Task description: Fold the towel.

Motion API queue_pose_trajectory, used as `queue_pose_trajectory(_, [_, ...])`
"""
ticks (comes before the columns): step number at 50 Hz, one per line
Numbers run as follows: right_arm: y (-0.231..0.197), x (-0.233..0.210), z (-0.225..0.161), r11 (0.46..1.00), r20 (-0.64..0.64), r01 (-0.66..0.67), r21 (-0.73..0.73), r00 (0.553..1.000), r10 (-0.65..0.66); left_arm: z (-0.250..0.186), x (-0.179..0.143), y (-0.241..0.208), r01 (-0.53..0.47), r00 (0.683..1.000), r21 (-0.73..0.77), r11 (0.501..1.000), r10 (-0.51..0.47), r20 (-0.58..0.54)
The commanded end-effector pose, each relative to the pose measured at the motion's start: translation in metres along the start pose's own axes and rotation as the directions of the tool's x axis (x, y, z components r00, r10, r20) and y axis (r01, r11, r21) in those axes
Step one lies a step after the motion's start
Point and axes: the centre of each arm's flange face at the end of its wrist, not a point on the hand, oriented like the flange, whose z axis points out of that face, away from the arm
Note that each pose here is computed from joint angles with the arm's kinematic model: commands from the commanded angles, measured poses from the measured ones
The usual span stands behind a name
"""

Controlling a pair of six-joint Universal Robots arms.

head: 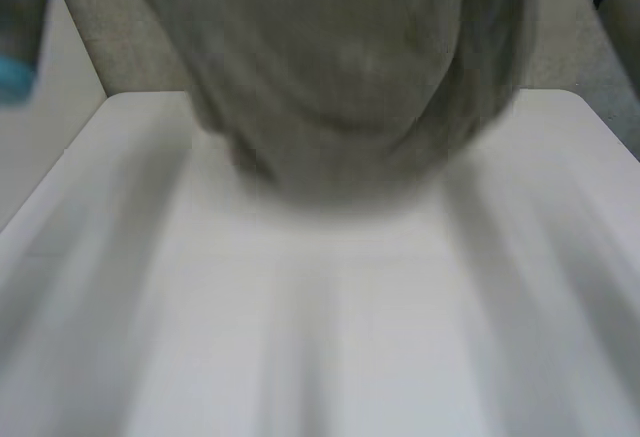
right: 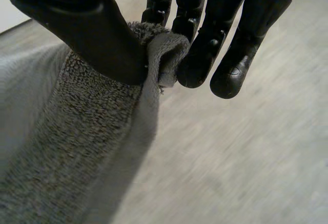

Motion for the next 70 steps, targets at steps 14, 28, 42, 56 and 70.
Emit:
queue_pose_trajectory(14, [0.088, -0.065, -0.085, 0.947, 0.269, -0.14, -0.29, 0.937, 0.221, -0.085, -0.007, 0.138, 0.088, 0.995, -0.403, 0.911, -0.1, -0.009])
queue_pose_trajectory(28, [0.162, -0.118, -0.213, 0.871, 0.519, 0.069, -0.486, 0.825, 0.224, -0.213, 0.013, 0.218, 0.08, 0.965, -0.712, 0.697, -0.233, -0.119])
queue_pose_trajectory(42, [0.155, -0.092, -0.227, 0.797, 0.457, 0.091, -0.597, 0.856, 0.244, -0.227, 0.011, 0.2, 0.094, 0.964, -0.73, 0.677, -0.244, -0.102])
queue_pose_trajectory(56, [0.144, -0.079, -0.221, 0.579, 0.092, -0.251, -0.776, 0.862, 0.498, -0.234, 0.014, 0.201, 0.094, 0.963, -0.742, 0.664, -0.251, -0.103])
queue_pose_trajectory(70, [0.158, -0.106, -0.229, 0.337, -0.161, -0.486, -0.807, 0.728, 0.666, -0.236, 0.012, 0.202, 0.096, 0.964, -0.749, 0.655, -0.249, -0.094])
